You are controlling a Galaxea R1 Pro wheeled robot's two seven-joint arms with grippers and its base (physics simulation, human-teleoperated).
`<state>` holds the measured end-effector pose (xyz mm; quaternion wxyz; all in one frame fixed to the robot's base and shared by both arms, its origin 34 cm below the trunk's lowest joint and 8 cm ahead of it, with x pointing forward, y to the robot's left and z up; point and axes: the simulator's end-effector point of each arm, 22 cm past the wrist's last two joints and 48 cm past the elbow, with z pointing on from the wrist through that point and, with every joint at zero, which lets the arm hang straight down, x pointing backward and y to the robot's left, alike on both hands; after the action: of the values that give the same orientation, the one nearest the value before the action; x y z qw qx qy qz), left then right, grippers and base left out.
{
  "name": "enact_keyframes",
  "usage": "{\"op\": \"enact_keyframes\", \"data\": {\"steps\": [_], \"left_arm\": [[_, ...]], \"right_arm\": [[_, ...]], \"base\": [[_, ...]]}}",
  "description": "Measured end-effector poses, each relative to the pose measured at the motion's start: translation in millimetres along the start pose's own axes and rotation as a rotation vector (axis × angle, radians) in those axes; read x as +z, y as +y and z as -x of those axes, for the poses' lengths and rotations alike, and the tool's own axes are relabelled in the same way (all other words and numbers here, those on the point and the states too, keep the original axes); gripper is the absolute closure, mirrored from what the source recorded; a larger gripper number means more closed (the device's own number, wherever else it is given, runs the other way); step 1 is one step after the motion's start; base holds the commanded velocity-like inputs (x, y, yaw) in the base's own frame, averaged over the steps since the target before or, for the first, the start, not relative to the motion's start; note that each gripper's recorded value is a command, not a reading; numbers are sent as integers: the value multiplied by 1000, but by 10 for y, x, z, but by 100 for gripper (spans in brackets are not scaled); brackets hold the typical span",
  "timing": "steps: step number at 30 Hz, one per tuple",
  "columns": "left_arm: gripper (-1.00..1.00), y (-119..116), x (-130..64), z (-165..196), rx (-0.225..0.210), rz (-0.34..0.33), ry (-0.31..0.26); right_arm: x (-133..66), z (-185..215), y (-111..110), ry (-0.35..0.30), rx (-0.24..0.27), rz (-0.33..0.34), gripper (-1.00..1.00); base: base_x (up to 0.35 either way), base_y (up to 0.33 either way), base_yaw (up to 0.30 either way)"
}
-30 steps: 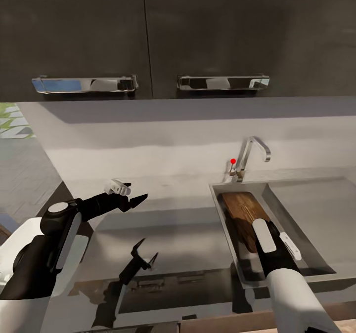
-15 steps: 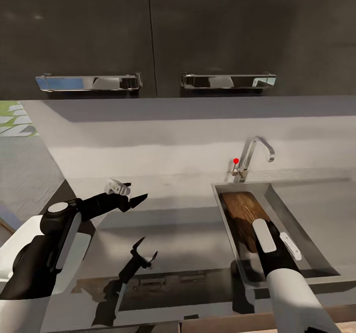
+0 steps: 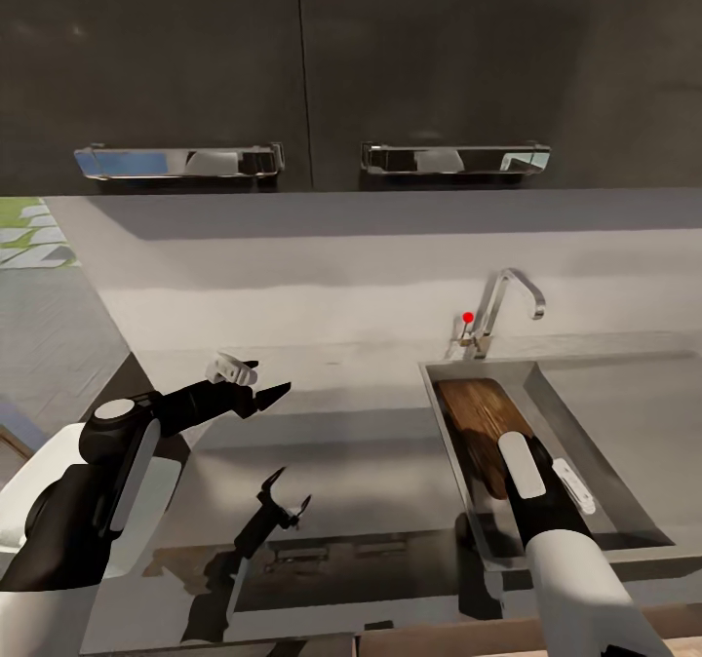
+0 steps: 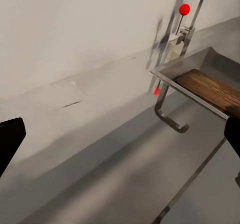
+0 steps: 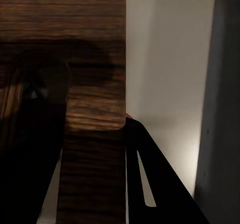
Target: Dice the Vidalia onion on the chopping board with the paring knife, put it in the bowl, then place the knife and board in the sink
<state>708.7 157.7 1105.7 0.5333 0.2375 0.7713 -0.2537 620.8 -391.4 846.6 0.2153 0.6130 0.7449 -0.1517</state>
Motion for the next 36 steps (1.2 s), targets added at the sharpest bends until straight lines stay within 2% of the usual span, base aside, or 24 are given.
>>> {"op": "enact_keyframes", "data": {"steps": [8,17,36], "left_arm": [[-100,-4,2,-1,0,-1,0],[-100,0,0,0,0,0,0],[-100,20,34,-72,-9,-1,10]], "right_arm": [[0,-1,-1,0,0,0,100],[0,-1,-3,0,0,-1,100],[57,-41,-27,4,-6,-13,100]], "base": [[0,-9,0],[0,-126,0],[0,-6,0]]}}
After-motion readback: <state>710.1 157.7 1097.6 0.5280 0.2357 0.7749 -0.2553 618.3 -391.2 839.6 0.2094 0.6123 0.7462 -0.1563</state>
